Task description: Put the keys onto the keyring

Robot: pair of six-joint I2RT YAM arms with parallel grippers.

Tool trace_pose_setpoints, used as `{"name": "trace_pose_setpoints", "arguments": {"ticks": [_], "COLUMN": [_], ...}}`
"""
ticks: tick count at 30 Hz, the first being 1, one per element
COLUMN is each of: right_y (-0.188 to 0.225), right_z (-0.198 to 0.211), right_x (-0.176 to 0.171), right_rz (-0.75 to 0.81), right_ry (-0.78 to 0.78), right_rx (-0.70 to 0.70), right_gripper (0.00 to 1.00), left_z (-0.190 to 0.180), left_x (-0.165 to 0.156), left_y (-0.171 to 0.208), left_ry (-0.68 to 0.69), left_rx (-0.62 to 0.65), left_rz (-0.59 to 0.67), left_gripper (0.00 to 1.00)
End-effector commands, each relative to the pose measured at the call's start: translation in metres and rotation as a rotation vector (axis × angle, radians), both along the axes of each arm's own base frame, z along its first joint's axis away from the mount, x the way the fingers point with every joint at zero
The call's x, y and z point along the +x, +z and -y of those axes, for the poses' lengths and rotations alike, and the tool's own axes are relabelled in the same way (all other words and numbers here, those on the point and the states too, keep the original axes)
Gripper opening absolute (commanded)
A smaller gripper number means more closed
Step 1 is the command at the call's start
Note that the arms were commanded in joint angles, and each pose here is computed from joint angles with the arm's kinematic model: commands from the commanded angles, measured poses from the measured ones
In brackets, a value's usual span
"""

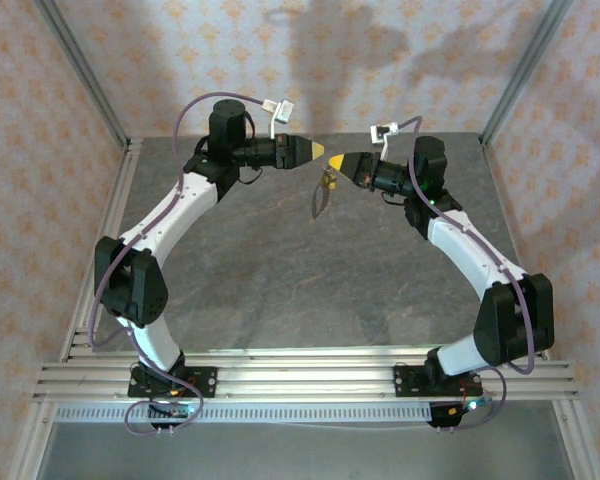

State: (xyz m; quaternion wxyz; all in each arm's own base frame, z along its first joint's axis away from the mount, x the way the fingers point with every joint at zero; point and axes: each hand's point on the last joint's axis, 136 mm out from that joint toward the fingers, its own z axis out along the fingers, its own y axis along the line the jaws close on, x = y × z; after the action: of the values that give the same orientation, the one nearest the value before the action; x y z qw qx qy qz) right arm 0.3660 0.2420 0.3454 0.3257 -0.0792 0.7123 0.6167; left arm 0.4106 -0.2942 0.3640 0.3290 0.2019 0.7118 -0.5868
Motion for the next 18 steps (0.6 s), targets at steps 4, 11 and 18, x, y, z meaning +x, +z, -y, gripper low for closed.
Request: {"name": "trace_pose_setpoints", "arguments": {"ticks": [4, 11, 18], "right_y": [0.030, 0.030, 0.032], "right_z": [0.003, 0.003, 0.004], "right_x": [0.000, 0.002, 0.004], "right_rz": [0.102, 0.102, 0.104], "right_ry": [-0.016, -0.022, -0.031], "right_rx": [0.041, 0.042, 0.047], "right_gripper": [0.00, 0.00, 0.00], "left_z": [0.005, 0.011, 0.021], "left_x": [-0.003, -0.006, -0.012], "left_y": [-0.003, -0.004, -0.007], "left_ry": [-0.042, -0.063, -0.098], "left_rx": [-0.022, -0.026, -0.022], "left_rz": [0.004, 0.003, -0.002], "left_gripper": [0.37, 0.36, 0.34]}}
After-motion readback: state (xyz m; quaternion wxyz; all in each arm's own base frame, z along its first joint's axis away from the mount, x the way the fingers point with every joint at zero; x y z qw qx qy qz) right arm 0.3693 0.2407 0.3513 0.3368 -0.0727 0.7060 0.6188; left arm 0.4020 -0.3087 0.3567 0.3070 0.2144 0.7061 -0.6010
